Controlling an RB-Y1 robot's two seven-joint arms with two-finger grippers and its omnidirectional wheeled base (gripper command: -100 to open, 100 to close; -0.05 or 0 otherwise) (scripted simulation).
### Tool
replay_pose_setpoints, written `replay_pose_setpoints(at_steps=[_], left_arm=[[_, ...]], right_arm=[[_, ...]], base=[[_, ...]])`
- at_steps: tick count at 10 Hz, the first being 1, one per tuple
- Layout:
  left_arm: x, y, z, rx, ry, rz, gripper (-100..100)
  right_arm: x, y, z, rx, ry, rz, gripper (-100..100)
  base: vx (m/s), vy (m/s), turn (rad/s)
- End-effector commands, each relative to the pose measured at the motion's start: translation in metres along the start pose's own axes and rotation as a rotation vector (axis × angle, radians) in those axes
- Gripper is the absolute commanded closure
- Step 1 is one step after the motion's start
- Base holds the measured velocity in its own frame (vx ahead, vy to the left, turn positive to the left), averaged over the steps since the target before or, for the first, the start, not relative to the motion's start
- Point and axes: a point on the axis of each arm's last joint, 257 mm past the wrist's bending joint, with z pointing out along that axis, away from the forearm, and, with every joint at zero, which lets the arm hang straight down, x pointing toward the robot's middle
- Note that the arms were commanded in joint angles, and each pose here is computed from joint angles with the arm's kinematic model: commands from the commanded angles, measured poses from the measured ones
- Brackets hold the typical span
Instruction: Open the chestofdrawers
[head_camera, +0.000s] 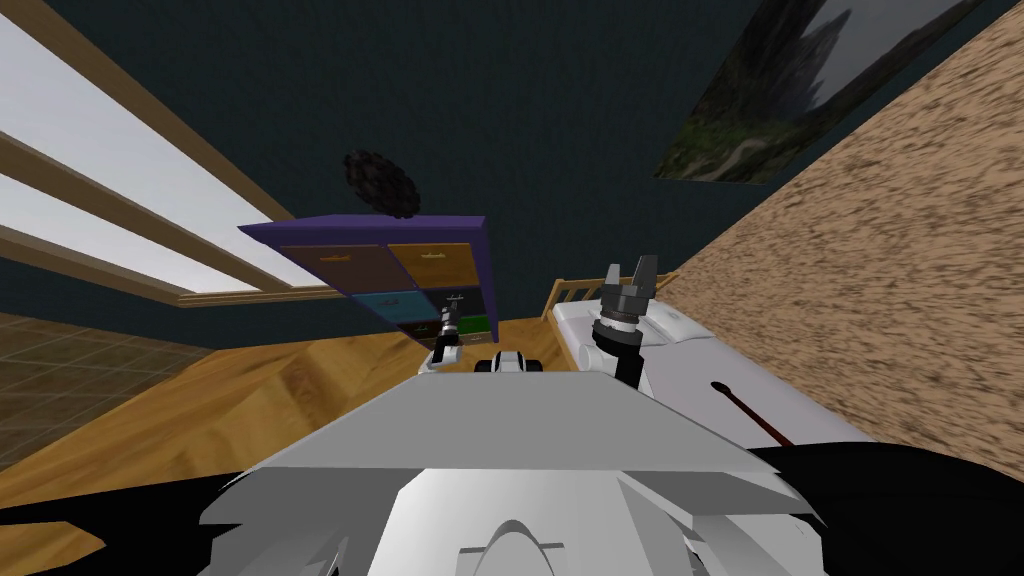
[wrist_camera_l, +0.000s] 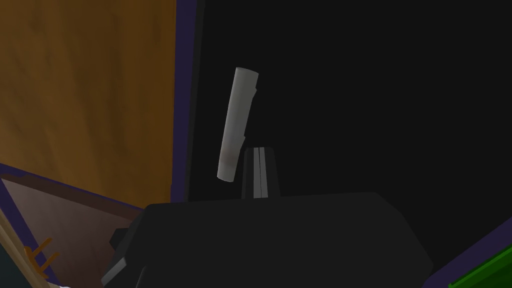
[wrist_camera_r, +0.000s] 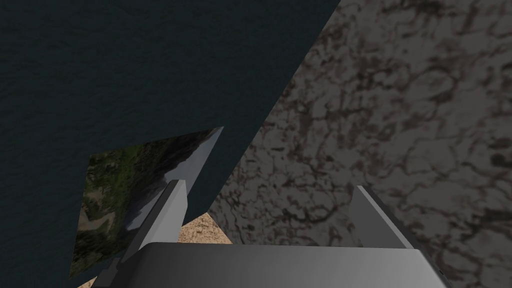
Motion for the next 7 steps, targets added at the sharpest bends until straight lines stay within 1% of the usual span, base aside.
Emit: replay_pose_setpoints(at_steps=[1,2,3,4,5,6,7], left_arm=[[-0.004,-0.007,-0.018,0.001,-0.006,-0.001,100],[-0.008,-0.010,-0.027,0.002,-0.014,0.003,100],[-0.006,-0.017,-0.025,0.017,-0.009,0.002,100],[-0.008,-0.016,-0.038,0.003,-0.016,-0.001,100],[-0.012,-0.021,-0.046,0.006,-0.021,0.003,100],[-0.010,-0.027,-0.045,0.019,-0.017,0.002,100],[-0.011,-0.026,-0.055,0.005,-0.022,-0.003,100]], right_arm=[[0.000,0.000,0.000,0.000,0.000,0.000,0],[0.000,0.000,0.000,0.000,0.000,0.000,0],[0.000,0.000,0.000,0.000,0.000,0.000,0],[0.000,0.000,0.000,0.000,0.000,0.000,0],[0.000,0.000,0.000,0.000,0.000,0.000,0],[0.000,0.000,0.000,0.000,0.000,0.000,0],[0.000,0.000,0.000,0.000,0.000,0.000,0]], base=[[0.060,-0.008,-0.071],[0.064,-0.001,-0.044],[0.027,0.003,0.004],[0.055,-0.001,-0.077],[0.055,-0.001,-0.045],[0.025,-0.002,0.008],[0.057,-0.013,-0.089]])
